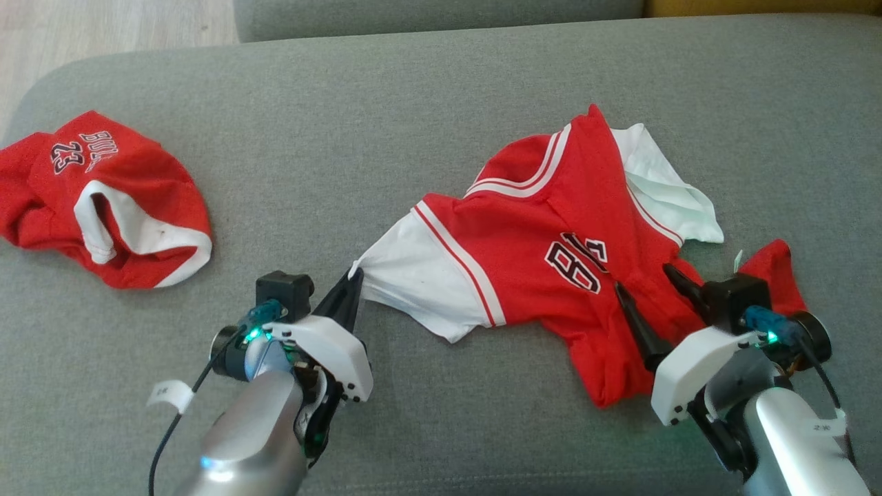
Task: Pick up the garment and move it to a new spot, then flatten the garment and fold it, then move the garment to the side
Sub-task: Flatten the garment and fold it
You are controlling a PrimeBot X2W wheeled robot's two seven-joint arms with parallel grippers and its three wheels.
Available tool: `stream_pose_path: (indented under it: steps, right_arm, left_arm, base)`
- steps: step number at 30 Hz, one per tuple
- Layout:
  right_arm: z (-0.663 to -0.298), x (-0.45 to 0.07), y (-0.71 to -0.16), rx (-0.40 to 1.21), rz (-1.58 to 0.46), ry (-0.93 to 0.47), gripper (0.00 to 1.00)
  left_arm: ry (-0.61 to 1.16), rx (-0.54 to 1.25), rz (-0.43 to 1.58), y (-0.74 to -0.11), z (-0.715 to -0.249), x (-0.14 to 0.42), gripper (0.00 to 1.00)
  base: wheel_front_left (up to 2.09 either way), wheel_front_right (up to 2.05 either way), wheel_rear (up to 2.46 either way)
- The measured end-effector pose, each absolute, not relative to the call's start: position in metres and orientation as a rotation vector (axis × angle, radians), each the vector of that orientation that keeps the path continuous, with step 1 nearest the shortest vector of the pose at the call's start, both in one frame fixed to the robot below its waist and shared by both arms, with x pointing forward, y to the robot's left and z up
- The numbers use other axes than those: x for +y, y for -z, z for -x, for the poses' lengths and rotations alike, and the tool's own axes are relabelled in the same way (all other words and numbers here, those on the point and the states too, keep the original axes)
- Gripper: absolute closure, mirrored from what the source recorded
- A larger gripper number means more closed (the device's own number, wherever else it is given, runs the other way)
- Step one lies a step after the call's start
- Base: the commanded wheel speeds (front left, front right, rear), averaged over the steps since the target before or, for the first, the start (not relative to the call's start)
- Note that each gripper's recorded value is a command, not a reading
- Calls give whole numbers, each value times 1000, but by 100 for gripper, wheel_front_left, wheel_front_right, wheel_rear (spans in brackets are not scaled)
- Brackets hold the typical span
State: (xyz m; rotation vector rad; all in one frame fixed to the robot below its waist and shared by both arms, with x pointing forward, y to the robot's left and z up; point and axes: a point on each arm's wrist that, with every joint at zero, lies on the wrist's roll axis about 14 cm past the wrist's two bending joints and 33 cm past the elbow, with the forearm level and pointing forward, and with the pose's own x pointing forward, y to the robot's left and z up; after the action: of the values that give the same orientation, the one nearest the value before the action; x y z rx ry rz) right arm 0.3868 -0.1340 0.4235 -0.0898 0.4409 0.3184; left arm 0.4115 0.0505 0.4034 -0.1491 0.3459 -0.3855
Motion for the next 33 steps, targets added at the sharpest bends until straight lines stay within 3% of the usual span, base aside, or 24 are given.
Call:
stream_pose_path:
  steps: [11, 12, 14, 26, 33]
  right_arm:
    - [-381, -131, -414, 489, 77, -335, 0]
    - [-381, -130, -414, 491, 72, -337, 51]
    - [-381, -130, -413, 500, 74, -339, 100]
    - [-386, -136, -431, 438, 73, -326, 100]
    - [-396, -160, -481, 272, 82, -266, 100]
  left_arm:
    - [391, 348, 148, -403, -411, 48, 100]
    - [391, 348, 148, -402, -411, 48, 100]
    - [390, 349, 148, -402, -411, 48, 100]
    - [378, 325, 161, -411, -413, 50, 100]
    - [333, 236, 232, -442, -424, 57, 100]
  base:
    - [0, 0, 0]
    - [0, 0, 0]
    - [0, 0, 0]
    - [0, 0, 0]
    - [0, 0, 0]
